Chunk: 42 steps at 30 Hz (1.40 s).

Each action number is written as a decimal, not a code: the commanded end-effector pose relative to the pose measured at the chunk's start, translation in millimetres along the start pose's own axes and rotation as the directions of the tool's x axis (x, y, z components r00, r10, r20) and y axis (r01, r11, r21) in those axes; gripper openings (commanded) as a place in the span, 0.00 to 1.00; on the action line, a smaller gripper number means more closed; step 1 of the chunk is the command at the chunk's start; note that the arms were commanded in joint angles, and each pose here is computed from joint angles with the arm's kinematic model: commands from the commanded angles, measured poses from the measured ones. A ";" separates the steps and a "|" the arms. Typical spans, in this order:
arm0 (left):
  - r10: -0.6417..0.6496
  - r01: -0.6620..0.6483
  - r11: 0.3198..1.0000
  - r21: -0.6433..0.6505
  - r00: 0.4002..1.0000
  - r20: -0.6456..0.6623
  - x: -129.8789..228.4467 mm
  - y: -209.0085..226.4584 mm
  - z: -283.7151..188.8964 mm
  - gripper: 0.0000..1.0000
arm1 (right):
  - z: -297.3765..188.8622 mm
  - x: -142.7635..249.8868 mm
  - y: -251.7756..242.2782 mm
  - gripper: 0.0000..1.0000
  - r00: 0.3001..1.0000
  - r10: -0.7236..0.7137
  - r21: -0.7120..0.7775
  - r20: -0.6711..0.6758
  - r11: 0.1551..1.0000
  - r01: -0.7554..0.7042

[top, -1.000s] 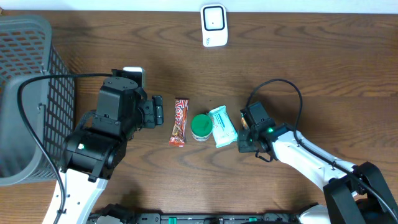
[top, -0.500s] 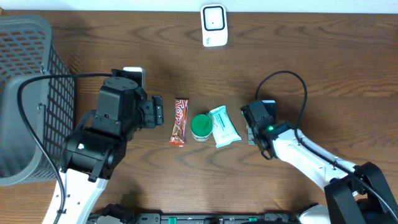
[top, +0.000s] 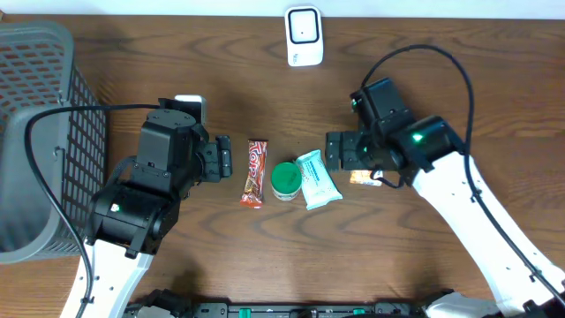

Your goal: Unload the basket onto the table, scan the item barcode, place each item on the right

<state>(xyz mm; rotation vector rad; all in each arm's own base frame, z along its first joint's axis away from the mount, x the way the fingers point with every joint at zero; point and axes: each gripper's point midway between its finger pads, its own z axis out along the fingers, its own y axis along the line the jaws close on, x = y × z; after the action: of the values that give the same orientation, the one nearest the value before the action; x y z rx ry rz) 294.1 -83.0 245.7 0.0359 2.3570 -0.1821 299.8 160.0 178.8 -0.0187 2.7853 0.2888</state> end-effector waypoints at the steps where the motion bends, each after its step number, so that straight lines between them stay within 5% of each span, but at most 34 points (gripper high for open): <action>1: -0.014 0.014 1.000 -0.008 1.000 0.009 -3.1 1.2 -2.3 0.83 | 12.2 3.8 -9.1 0.99 0.995 0.090 0.035 -0.043 0.995 -0.088; 13: -0.014 0.014 1.000 -0.008 1.000 0.009 -3.1 1.2 -2.3 0.83 | 96.9 22.3 -63.7 0.99 0.912 0.302 0.218 -0.278 0.944 -0.246; 27: -0.014 0.014 1.000 -0.008 1.000 0.009 -3.0 1.2 -2.2 0.83 | 115.1 18.8 -83.6 0.99 0.939 0.207 0.289 -0.274 0.949 -0.124; 42: -0.014 0.014 1.000 -0.008 1.000 0.009 -3.1 1.2 -2.3 0.83 | 161.7 46.5 -106.7 0.99 0.889 0.241 0.382 -0.390 0.921 -0.082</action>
<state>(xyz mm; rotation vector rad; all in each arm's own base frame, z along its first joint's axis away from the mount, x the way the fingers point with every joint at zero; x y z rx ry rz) 294.1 -83.0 245.7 0.0354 2.3570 -0.1823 313.6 99.9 0.8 0.2863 3.2425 -0.1432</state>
